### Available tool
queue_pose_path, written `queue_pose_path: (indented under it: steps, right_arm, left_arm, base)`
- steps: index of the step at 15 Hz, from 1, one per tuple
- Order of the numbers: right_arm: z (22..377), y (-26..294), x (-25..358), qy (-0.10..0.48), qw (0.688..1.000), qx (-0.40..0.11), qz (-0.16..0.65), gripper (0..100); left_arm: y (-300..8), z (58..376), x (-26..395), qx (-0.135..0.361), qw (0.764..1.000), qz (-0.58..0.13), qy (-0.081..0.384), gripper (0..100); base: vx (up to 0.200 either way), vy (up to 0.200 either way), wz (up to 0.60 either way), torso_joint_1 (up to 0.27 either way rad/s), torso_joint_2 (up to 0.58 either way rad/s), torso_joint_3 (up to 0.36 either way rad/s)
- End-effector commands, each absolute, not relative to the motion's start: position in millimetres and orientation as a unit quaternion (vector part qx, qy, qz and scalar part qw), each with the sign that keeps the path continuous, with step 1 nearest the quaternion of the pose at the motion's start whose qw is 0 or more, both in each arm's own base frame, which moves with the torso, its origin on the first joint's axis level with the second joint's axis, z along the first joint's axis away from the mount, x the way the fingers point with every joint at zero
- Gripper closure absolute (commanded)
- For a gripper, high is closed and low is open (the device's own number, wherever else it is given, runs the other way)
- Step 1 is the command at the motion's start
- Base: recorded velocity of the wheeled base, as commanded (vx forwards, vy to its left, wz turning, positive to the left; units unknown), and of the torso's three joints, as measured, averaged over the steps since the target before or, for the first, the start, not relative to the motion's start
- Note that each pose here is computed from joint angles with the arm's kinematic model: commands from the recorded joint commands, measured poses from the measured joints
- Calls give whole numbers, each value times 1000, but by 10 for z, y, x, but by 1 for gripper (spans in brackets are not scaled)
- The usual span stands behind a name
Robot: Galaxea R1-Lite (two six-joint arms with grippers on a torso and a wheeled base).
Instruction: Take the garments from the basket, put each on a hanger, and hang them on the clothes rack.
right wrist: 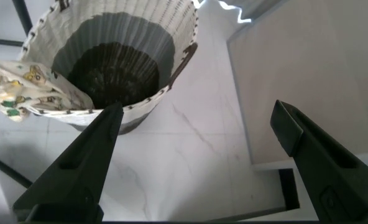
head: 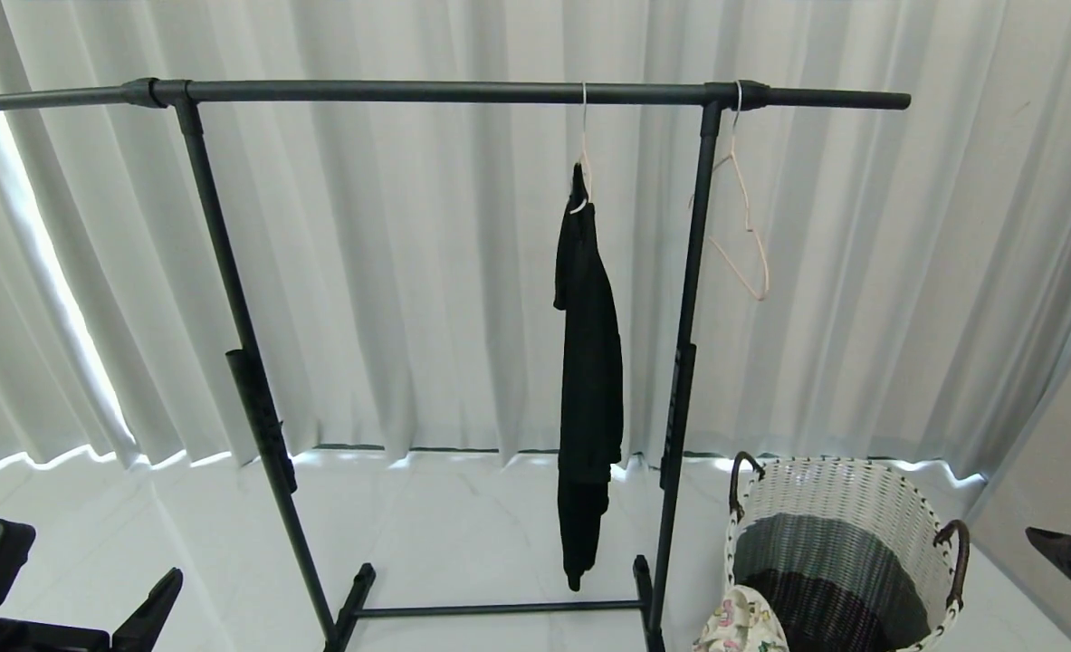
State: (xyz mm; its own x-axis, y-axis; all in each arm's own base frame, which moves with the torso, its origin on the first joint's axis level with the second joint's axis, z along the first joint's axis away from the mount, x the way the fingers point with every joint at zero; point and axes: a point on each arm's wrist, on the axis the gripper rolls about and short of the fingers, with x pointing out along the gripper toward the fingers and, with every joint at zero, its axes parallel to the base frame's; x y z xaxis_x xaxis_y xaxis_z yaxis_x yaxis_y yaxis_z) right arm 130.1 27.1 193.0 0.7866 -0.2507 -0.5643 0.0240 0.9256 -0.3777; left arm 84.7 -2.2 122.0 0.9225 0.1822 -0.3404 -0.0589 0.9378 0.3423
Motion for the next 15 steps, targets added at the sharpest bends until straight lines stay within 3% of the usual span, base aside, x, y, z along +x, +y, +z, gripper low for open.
queue_pose_path:
  steps: [1, 9, 15]
  right_arm:
    - [1930, 271, 1299, 318, 928, -179, -74, 0]
    - [1918, 270, 1295, 320, 927, -179, -73, 0]
    - [1879, 268, 1295, 329, 921, -199, -67, 0]
  left_arm:
    - [-22, 1221, 850, 165, 966, 63, 187, 0]
    - [-22, 1225, 845, 165, 967, 62, 185, 0]
    - [-20, 1217, 817, 165, 968, 62, 181, 0]
  base:
    - [0, 200, 0, -144, 452, 300]
    - [0, 200, 0, -37, 114, 91]
    - [0, 0, 0, -3, 10, 7]
